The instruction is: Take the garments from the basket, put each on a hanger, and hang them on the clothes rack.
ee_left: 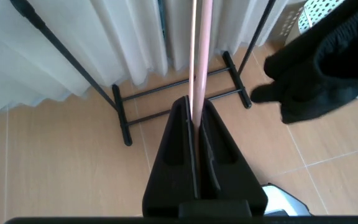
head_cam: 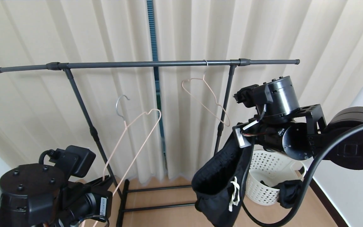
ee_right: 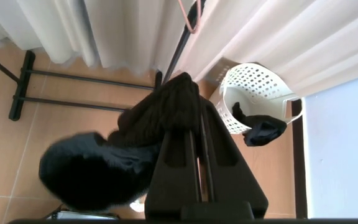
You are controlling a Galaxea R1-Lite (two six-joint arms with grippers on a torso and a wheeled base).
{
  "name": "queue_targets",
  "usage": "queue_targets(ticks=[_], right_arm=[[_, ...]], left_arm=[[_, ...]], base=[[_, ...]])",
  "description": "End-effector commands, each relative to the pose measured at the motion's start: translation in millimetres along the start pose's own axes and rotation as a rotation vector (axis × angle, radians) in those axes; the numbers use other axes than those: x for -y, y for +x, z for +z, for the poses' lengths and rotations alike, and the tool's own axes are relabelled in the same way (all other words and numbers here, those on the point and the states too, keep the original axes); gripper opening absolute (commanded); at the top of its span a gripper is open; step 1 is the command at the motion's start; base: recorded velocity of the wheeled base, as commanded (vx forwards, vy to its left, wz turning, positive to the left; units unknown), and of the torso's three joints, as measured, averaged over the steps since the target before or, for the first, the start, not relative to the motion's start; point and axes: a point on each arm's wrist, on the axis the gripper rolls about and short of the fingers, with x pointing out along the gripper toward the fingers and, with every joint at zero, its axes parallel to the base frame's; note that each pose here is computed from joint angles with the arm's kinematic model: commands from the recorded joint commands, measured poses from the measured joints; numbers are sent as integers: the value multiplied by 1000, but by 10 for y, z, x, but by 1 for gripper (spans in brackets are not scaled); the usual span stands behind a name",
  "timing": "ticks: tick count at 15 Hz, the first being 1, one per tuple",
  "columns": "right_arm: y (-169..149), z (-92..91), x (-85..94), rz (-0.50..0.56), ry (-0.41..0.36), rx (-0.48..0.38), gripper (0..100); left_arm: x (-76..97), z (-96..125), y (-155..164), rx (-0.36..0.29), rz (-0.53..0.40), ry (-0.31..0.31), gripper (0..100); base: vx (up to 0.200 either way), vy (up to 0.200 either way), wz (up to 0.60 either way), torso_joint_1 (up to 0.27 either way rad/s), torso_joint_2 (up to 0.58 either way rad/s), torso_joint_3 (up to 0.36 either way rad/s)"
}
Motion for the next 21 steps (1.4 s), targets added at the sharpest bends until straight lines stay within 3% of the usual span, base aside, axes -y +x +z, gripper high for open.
queue_targets(ticks=[1,7,10,12,16,21], right_arm=[[25,-47,-92,2,-21,-11,0],[85,-100,-184,-31,-23,11,0],[131,-101,-201,-46,-20,13,0],[139,-63,-199,-48,3,43,0],[285,-64,-195,-88,17,61,0],[447,-79,-233,-126,34,86,0]], left_arm=[[44,-119,-36,-3,-33,22,0],[159,-251,-23,31,-96,49,0],[149,-328,-66,0,-236,78,0],[116,-334,-146,16,-315,71,0],[41,-369,-305,54,-468,116,0],[14,-376,-374,79,-498,121,0]], base=[[0,0,0,0,0,0],[0,0,0,0,0,0],[0,0,0,0,0,0],[0,0,0,0,0,0],[0,0,0,0,0,0],[0,0,0,0,0,0]])
